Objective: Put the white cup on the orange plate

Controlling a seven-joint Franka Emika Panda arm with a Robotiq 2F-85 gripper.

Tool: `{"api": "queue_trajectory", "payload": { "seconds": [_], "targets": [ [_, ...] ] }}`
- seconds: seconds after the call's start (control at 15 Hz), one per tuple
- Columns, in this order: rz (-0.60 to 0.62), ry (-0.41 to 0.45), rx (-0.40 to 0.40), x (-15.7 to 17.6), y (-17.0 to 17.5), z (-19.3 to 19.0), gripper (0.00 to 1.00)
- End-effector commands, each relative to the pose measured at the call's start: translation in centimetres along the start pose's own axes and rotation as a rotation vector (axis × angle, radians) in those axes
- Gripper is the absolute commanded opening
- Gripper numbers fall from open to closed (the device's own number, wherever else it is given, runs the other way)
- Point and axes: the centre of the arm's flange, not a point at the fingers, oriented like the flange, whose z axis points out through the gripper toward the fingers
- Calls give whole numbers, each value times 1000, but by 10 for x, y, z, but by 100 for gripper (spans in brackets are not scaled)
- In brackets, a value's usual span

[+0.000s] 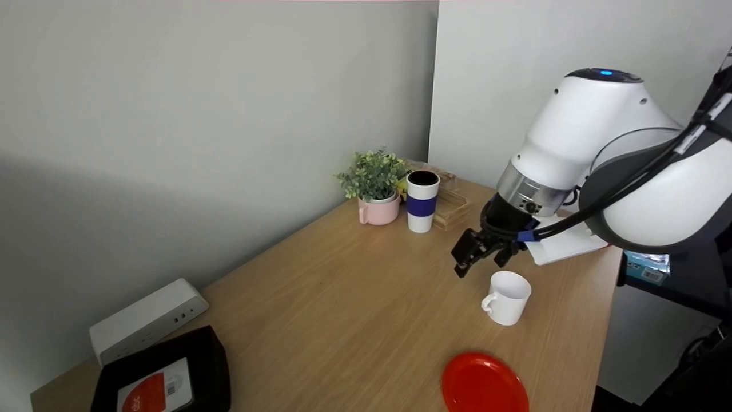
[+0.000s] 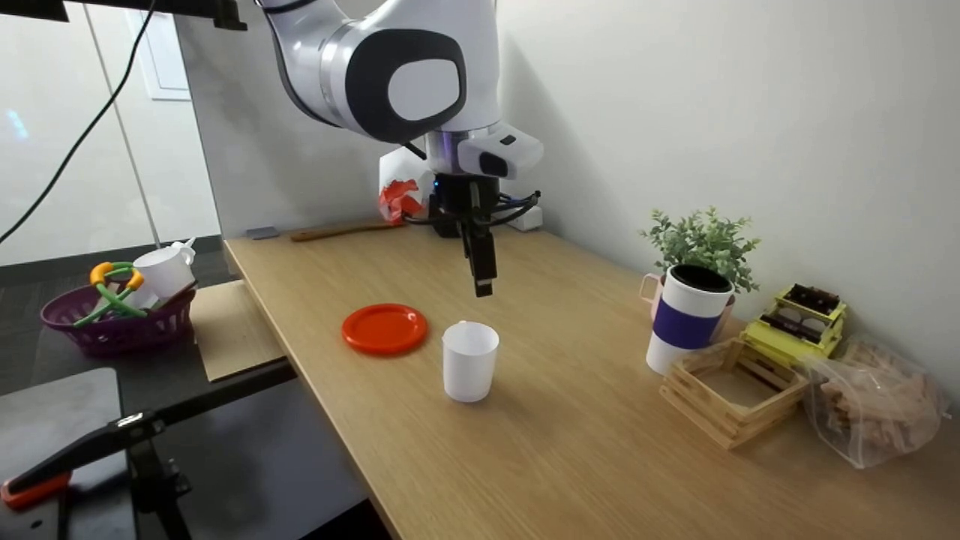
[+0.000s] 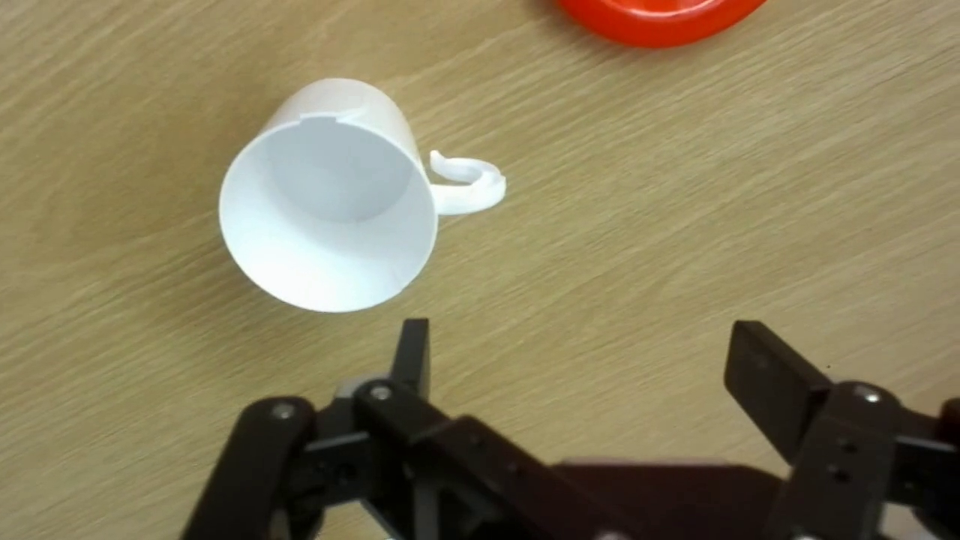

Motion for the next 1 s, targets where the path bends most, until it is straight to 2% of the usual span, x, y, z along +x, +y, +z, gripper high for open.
{"api": "queue_trajectory", "payload": {
  "seconds": [0.0, 0.4, 0.93],
  "targets": [
    [25, -1, 48, -2, 3, -10, 100],
    [136, -45, 61, -15, 10, -6, 100],
    [286, -85, -15, -28, 27, 8, 100]
  ]
}}
